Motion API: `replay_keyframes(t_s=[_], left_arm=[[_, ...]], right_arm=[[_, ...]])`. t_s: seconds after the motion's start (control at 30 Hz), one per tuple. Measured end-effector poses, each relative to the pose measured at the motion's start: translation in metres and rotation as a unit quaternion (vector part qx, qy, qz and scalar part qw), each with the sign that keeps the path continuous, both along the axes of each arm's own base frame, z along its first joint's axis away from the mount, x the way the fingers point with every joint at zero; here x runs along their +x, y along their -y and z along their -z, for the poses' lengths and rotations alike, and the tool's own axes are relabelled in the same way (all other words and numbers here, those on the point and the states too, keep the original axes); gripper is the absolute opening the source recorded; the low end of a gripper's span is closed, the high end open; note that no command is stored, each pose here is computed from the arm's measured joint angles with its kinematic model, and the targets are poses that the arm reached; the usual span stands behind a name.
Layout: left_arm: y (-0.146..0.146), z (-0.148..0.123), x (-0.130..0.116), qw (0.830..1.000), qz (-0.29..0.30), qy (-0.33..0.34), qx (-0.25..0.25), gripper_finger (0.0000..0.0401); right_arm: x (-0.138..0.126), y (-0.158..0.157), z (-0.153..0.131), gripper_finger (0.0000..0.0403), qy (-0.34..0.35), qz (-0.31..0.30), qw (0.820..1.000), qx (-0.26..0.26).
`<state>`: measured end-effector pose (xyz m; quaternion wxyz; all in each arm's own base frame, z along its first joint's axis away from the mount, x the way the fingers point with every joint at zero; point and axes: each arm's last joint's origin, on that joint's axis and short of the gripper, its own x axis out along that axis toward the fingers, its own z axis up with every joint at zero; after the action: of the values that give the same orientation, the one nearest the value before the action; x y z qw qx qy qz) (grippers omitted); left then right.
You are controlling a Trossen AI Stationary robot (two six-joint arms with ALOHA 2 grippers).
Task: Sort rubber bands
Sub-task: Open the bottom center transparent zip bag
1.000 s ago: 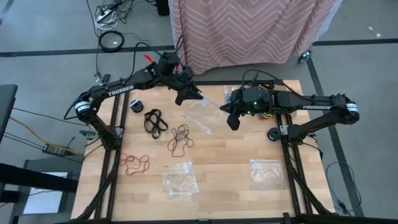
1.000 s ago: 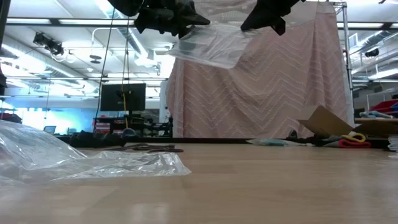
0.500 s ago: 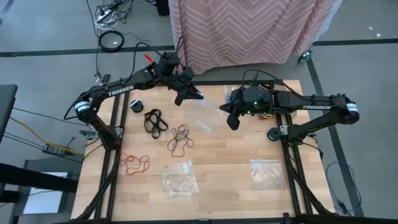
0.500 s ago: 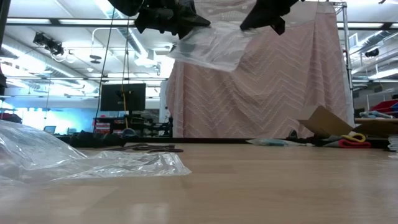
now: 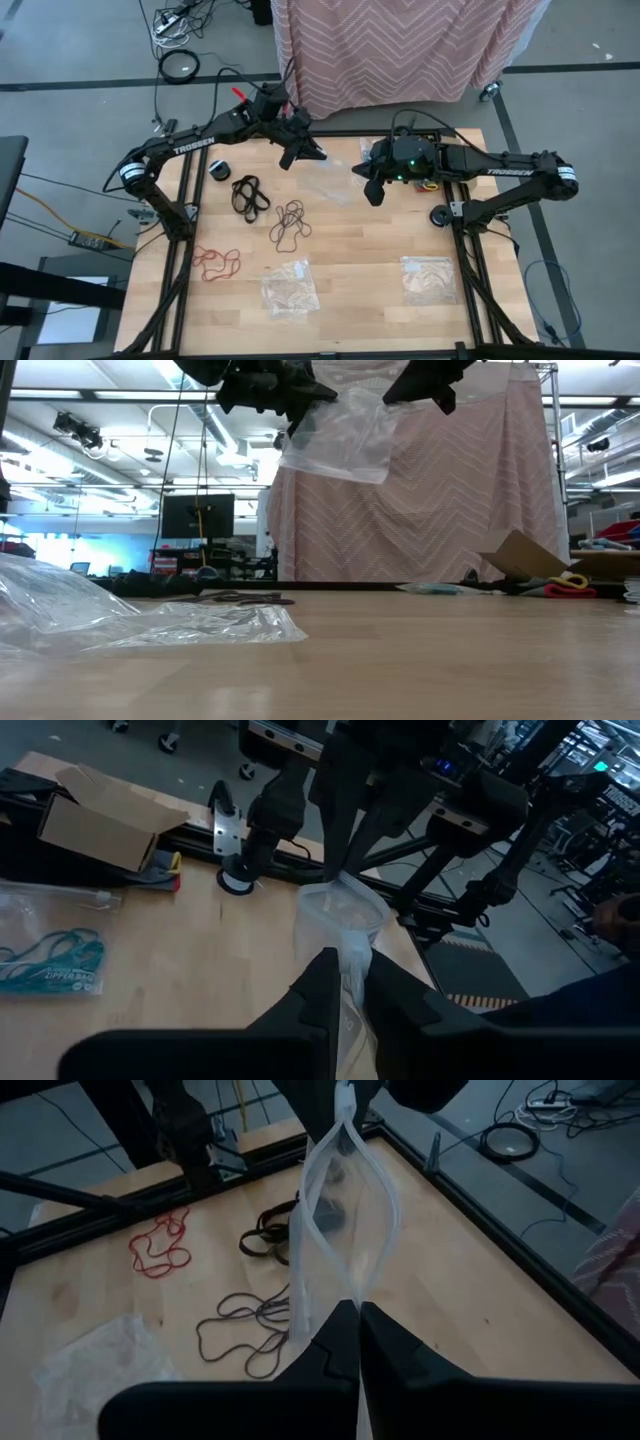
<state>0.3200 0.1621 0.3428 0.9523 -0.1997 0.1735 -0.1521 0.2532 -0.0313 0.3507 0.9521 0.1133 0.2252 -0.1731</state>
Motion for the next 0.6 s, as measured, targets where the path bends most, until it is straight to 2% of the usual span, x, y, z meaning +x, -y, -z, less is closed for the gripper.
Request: replay_keyframes(t_s=[0.27,0.6], left_arm=[[-0.0013,-0.0001,0.0003,1.0,-0.014,0.003,0.019,0.0006],[-0.0029,0.0005,0.0006,0.999,-0.039,-0.003,0.032,0.0002]], right_arm=[[-0.0007,-0.0001,-0.001,0.0,0.003,0.0,1.0,0.0],[-0.0006,-0.0001,-0.0012,0.0,0.005,0.0,1.0,0.002]])
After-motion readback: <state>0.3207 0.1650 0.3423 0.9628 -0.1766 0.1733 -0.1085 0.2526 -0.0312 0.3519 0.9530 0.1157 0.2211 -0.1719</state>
